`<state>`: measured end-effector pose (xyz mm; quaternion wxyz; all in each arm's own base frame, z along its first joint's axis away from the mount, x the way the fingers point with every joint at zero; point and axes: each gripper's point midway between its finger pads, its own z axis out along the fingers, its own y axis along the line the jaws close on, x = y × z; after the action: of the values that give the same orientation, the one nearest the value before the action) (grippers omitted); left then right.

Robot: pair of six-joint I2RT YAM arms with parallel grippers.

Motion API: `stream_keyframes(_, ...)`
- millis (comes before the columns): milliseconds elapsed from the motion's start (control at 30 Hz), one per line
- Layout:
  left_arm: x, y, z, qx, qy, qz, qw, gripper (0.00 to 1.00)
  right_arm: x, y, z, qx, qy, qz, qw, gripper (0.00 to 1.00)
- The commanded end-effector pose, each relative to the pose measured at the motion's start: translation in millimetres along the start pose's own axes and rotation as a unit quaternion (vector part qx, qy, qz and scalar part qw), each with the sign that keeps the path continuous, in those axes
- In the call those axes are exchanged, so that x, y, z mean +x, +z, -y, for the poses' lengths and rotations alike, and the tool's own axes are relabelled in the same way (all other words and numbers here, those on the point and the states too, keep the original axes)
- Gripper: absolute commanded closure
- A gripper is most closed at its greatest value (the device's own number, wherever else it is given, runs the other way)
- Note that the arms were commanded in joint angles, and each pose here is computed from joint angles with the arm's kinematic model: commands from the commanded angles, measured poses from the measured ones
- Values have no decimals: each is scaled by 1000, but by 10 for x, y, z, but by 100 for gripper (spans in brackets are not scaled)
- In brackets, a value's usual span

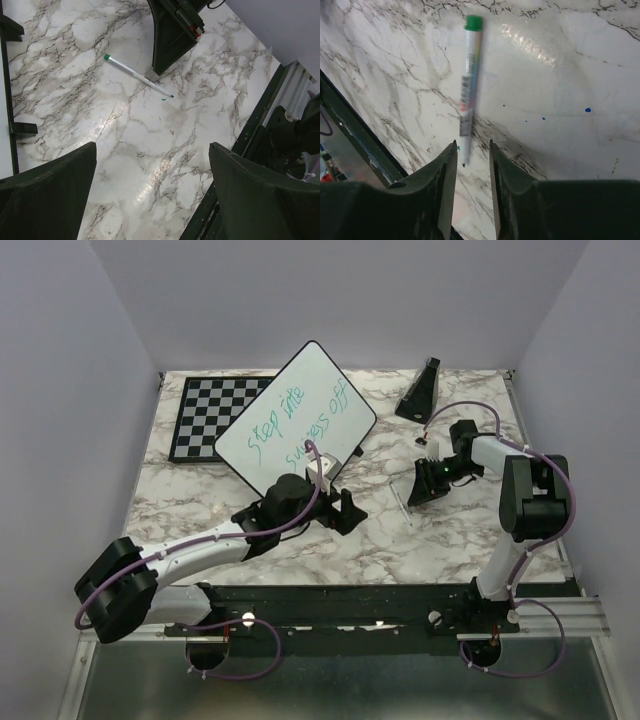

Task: Write a sentence on the whiteboard
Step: Put down the whiteboard marker without the cap at the center of the board, then reset both arms

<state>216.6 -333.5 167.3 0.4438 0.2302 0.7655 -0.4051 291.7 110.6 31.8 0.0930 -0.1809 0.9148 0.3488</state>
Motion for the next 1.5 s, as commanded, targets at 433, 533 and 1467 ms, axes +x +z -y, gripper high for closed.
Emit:
stream_keyframes(433, 202, -219, -43, -4, -31, -9, 999, 1, -187, -254, -45, 41, -55, 37, 997, 54)
stream_keyframes(533, 384, -170, -99, -17, -53, -45, 997, 1, -192, -284, -115, 29, -75, 44, 996, 54)
stream_keyframes(1467, 1389, -100, -623, -216, -167, -221, 936, 32, -257, -571, -350, 40, -158, 79, 983, 54)
